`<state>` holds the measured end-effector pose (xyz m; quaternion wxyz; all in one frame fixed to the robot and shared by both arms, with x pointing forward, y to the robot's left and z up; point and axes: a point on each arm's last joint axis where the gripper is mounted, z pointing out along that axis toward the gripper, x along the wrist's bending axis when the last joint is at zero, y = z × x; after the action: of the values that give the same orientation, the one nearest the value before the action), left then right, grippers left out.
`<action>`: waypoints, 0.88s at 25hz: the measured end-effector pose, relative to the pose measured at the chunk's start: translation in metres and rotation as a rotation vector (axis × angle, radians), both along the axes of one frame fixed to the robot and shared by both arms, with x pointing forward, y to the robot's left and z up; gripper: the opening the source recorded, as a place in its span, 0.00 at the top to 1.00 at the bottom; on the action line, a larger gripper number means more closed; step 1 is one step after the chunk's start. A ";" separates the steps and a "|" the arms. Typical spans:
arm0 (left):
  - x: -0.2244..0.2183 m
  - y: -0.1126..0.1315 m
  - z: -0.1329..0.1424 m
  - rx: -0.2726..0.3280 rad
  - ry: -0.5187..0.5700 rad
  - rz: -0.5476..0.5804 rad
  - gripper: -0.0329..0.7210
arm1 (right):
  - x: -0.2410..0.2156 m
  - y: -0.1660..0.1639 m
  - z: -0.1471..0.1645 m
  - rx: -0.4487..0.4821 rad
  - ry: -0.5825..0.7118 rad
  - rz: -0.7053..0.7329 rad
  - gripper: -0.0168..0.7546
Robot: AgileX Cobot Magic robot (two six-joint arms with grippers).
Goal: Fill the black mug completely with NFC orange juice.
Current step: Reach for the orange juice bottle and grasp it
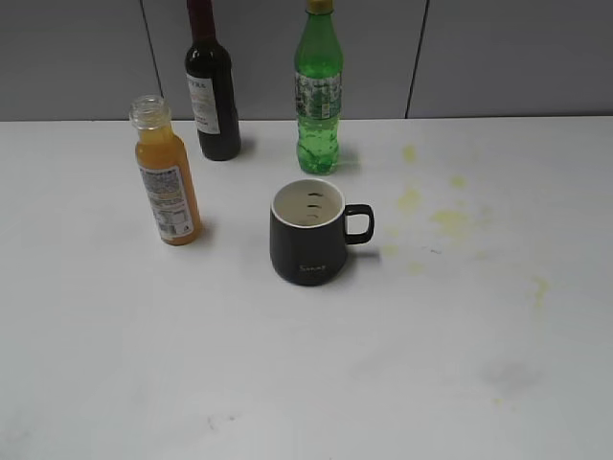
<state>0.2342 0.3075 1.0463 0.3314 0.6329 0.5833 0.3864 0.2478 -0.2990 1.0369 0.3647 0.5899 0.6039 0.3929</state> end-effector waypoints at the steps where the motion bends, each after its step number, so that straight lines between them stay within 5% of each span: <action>1: 0.000 0.000 0.000 0.000 0.000 0.000 0.64 | 0.000 0.000 0.000 0.000 0.000 0.000 0.21; 4: 0.000 -0.001 0.000 -0.007 0.000 -0.004 0.56 | 0.000 0.000 0.000 0.001 0.000 0.000 0.21; 9: 0.000 -0.001 0.000 -0.012 0.000 -0.008 0.15 | 0.000 0.000 0.000 0.003 0.000 0.002 0.21; 22: 0.000 -0.001 0.000 -0.012 0.000 -0.008 0.11 | 0.000 0.000 0.000 0.003 0.001 0.002 0.21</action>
<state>0.2342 0.3063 1.0462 0.3367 0.6333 0.5832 0.3814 0.2478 -0.2987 1.0368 0.3630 0.5901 0.6040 0.3940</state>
